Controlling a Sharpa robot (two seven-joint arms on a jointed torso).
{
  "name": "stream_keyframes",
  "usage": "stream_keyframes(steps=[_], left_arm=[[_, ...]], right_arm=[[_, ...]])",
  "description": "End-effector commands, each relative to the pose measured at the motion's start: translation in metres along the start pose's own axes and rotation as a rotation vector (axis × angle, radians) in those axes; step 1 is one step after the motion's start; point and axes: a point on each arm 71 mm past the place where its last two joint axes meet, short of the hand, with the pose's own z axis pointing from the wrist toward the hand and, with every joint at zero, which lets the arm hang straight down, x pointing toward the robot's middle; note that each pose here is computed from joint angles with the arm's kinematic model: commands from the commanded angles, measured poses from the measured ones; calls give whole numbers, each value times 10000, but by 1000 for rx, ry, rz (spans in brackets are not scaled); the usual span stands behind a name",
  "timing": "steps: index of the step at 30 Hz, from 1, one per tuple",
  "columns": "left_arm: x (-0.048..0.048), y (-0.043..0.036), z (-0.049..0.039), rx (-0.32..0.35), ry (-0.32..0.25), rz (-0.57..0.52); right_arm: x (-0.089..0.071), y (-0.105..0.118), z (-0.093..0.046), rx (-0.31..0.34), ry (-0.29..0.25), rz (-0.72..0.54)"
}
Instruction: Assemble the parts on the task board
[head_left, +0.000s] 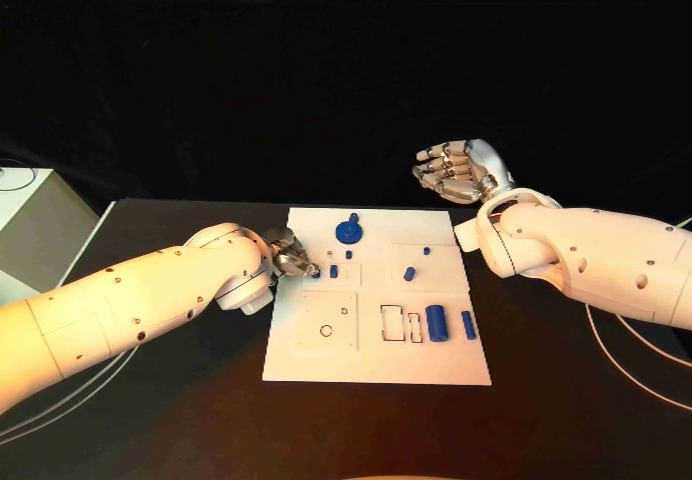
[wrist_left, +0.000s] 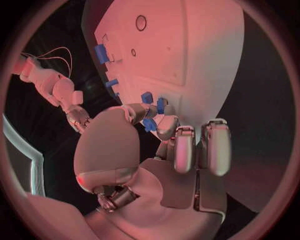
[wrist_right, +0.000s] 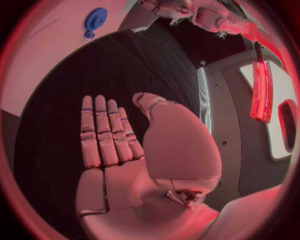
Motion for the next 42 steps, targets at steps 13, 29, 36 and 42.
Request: stream_keyframes(steps=[13,29,36,42], left_arm=[[23,30,10,-4,23,68],[-2,28,12,0,12,69],[-1,44,16,-6,34,71],[11,60,25,-11,70,86]], right_arm=[[1,-8,-6,-7,24,10],[9,-20,-13,-5,25,11],[19,-27,-16,-4,26,11],[22,-33,-18,-3,26,11]])
